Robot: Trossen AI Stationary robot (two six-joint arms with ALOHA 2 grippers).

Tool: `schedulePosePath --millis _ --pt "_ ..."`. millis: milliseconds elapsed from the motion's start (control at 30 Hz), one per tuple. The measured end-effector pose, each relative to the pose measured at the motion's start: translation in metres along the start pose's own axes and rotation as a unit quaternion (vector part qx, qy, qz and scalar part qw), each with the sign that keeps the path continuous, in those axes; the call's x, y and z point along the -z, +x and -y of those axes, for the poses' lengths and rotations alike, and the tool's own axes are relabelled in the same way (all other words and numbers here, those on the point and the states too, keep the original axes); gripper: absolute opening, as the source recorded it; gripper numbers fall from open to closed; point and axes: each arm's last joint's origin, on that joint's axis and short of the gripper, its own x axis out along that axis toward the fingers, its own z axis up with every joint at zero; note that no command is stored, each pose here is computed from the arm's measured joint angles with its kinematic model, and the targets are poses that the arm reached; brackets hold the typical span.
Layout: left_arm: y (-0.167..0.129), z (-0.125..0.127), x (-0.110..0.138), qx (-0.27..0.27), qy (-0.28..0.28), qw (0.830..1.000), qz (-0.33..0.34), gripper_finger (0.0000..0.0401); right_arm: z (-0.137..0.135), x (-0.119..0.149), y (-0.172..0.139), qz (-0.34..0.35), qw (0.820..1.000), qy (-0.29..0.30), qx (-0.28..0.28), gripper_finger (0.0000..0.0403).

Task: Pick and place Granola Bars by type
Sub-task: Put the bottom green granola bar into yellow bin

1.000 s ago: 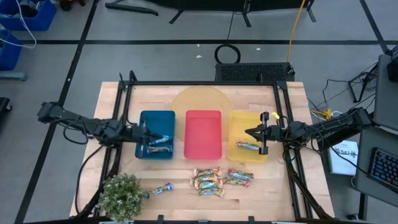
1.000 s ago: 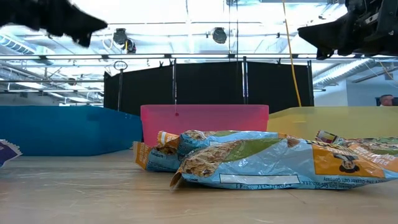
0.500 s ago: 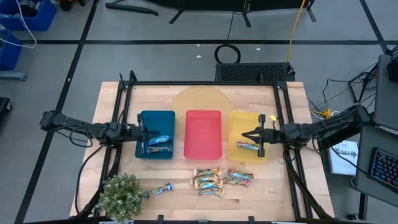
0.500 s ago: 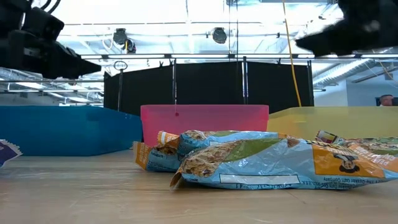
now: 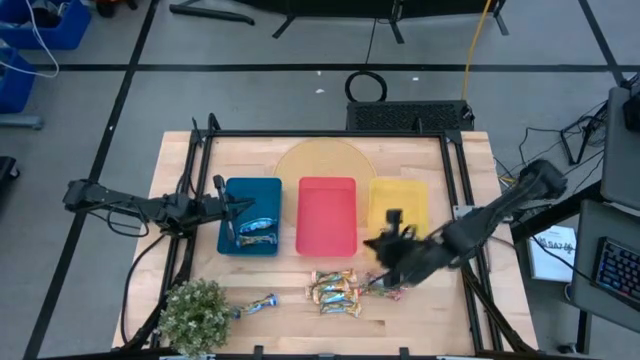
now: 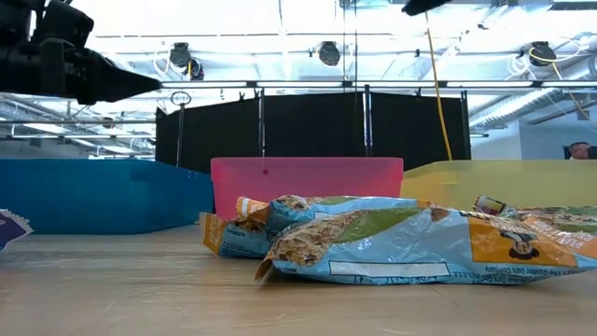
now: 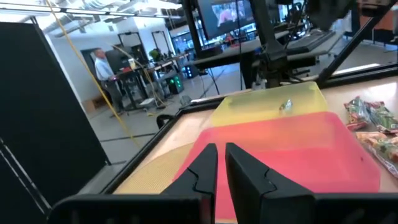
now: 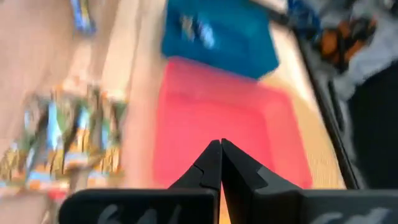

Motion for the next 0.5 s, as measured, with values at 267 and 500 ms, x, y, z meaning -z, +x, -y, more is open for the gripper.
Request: schedulePosePath --millis 267,500 --pt "0.0 0.001 0.001 0.01 0.048 0.999 -0.004 0.0042 -0.048 -0.012 0.036 -0.241 0.971 0.007 0.005 0.0" --pt "0.0 0.002 0.004 0.015 0.089 0.996 -0.016 0.0042 -0.08 -0.003 0.065 -0.326 0.942 0.061 -0.048 0.0006"
